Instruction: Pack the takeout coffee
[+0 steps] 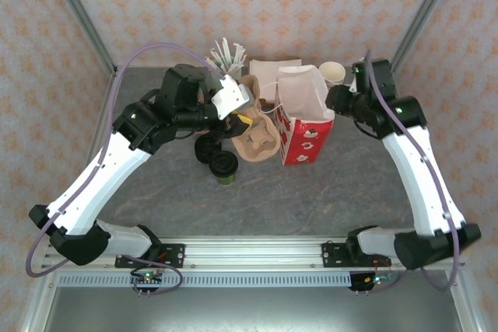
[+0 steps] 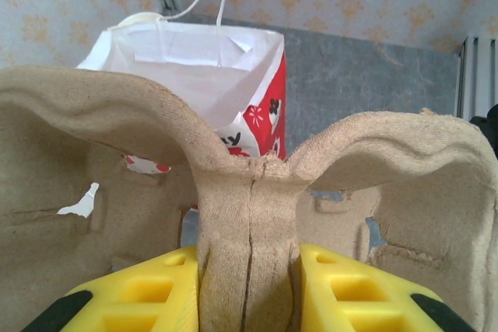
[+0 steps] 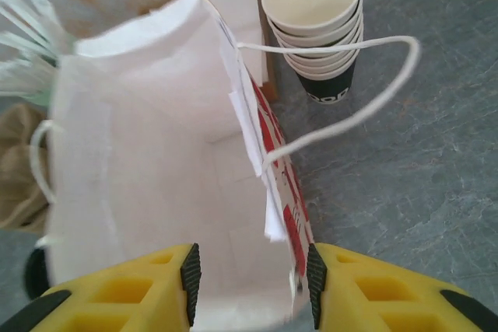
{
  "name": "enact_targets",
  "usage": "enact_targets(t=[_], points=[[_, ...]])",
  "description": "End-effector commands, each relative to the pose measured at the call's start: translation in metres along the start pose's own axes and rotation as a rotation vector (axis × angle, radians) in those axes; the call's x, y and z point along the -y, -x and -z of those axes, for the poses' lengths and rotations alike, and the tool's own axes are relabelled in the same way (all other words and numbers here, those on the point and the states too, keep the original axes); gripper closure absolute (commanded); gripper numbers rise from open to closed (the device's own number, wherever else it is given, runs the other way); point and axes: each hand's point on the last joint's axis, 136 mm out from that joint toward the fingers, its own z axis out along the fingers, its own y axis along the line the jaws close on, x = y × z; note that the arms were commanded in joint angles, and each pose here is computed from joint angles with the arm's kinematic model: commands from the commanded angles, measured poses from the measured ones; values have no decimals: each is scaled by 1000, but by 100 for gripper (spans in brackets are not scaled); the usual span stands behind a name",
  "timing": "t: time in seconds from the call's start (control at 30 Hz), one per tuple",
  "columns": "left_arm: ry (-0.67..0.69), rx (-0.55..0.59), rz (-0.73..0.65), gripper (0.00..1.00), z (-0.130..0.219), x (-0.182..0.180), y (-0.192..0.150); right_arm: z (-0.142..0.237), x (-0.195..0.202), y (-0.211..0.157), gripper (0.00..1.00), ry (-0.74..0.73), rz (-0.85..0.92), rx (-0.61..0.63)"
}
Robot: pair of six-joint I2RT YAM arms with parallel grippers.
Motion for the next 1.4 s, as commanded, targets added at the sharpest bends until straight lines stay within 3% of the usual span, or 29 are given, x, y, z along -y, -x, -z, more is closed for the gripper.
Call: enact_targets(t=[0.0, 0.13, 0.43, 1.07, 1.27, 1.37], points=[[-4, 58, 26, 70, 8, 0, 12, 1, -16, 21, 54, 56, 74, 53], [-10, 64, 34, 69, 7, 1, 13, -8, -18, 36, 48, 37, 134, 79], [-13, 74, 44, 69, 3, -2, 19, -33, -10, 45, 47, -62, 199, 15], [-21, 65, 60, 69, -2, -2, 15, -72, 18, -1, 43, -151, 137, -101], [-14, 65, 64, 69, -1, -2, 15, -79, 8, -11, 48, -84, 111, -120], [-12, 66, 66, 69, 0, -3, 16, -78, 3, -12, 60, -48, 106, -117]])
